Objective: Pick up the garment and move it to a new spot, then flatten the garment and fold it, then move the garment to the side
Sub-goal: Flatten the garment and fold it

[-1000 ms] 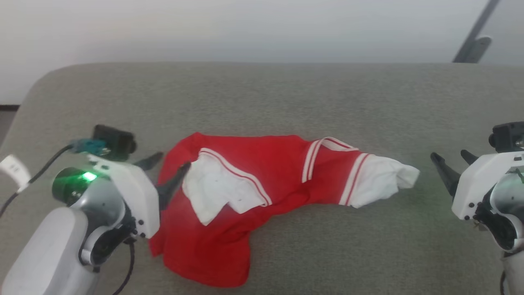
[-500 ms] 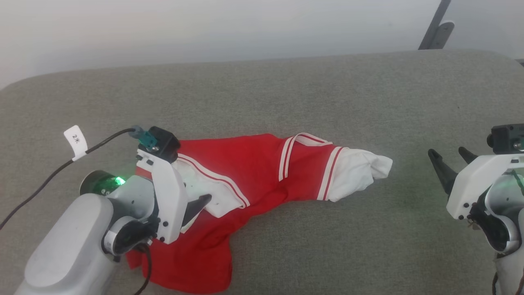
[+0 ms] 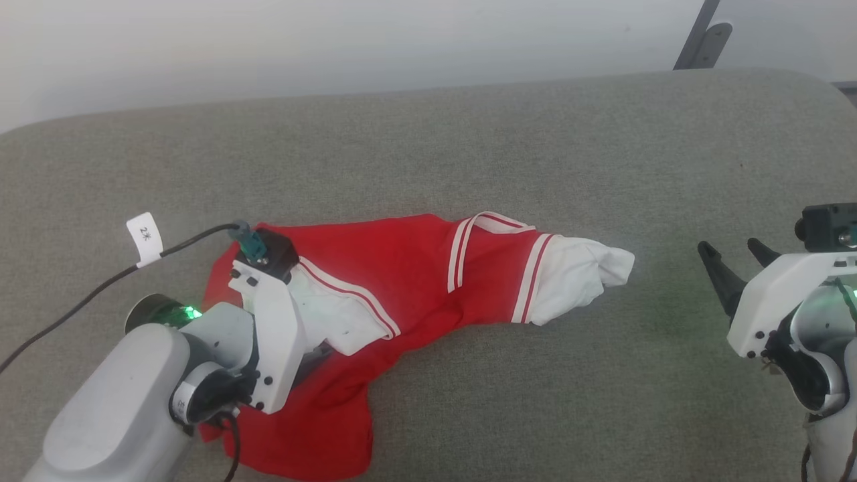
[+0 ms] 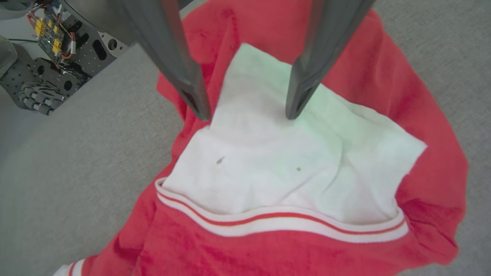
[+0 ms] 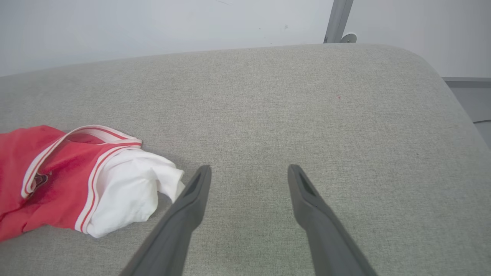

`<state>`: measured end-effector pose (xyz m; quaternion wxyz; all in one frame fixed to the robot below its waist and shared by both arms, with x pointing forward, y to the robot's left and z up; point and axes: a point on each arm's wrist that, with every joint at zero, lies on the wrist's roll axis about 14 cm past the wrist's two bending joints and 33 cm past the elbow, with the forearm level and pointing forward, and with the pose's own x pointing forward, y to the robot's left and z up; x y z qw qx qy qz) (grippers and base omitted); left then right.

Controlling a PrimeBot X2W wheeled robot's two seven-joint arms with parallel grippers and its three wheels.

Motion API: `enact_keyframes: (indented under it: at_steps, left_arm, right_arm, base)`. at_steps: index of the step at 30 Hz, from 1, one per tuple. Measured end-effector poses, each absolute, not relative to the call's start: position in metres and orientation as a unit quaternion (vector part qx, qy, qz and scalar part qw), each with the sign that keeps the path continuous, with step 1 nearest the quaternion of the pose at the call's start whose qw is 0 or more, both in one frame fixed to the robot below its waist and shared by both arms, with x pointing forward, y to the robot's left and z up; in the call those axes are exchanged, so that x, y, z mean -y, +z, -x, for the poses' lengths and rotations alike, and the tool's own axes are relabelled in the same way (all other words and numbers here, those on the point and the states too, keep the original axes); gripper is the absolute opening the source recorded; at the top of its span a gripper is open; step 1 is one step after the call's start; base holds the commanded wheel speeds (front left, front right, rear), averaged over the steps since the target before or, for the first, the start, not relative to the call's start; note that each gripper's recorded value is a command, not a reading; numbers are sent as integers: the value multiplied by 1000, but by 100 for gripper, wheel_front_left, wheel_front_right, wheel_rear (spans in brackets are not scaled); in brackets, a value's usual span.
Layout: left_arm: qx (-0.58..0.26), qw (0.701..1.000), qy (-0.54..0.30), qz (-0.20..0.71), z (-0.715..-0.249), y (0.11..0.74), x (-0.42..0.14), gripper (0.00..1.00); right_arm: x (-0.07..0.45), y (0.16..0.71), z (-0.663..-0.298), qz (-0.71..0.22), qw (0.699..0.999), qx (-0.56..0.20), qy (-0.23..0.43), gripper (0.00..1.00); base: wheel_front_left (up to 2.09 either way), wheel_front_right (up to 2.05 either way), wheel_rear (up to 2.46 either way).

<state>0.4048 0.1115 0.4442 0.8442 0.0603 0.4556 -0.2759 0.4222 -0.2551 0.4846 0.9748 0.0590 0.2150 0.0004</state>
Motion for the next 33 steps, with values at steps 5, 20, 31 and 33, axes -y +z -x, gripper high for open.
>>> enact_keyframes:
  at_steps: [5,20,31,33]
  left_arm:
    - [-468,837,-275,-66,-403,432,-114,100]
    - [-386,881,-267,-49,-451,470,-112,0]
    - [-303,934,-190,-29,-527,501,-145,0]
    - [-301,938,-170,-30,-537,496,-154,0]
  right_arm:
    - [255,484,-425,-58,975,-215,0,100]
    - [256,480,-429,-56,974,-219,-1,100]
    - [261,475,-433,-54,973,-223,-7,100]
    - [264,472,-433,-54,972,-226,-12,100]
  base:
    - [0,0,0]
    - [0,0,0]
    - [0,0,0]
    - [0,0,0]
